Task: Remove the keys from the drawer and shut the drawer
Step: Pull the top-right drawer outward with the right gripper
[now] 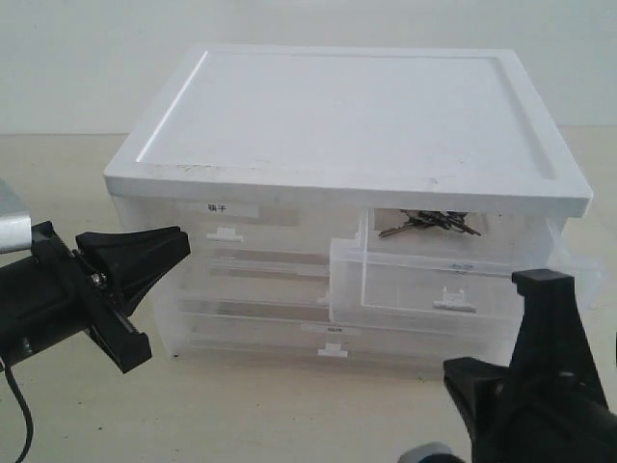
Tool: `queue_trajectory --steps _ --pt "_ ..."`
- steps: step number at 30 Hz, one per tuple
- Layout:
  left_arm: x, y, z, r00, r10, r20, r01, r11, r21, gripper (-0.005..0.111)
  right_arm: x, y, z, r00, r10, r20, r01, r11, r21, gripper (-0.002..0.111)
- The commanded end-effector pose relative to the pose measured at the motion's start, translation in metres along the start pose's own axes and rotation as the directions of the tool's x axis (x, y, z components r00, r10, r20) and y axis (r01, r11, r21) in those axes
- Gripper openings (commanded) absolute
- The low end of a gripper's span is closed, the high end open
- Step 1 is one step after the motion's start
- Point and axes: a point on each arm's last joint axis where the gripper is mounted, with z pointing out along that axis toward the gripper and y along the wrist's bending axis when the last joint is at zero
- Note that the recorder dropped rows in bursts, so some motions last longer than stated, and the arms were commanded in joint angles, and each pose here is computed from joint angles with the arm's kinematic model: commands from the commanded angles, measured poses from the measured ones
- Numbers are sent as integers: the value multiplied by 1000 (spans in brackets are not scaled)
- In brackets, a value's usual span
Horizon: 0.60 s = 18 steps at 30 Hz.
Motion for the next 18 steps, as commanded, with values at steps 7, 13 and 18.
queue_trajectory --steps 7,13,18 --pt "0 -1 1 1000 2 7 -2 1000 7 5 7 -6 -29 978 100 181 -84 992 -92 0" --pt "0 -1 1 1000 2 7 -2 1000 7 5 2 -3 -31 962 135 239 -105 985 -135 0" --pt "0 -1 1 1000 2 7 -2 1000 7 5 -10 -10 -38 916 284 284 -236 952 -193 0"
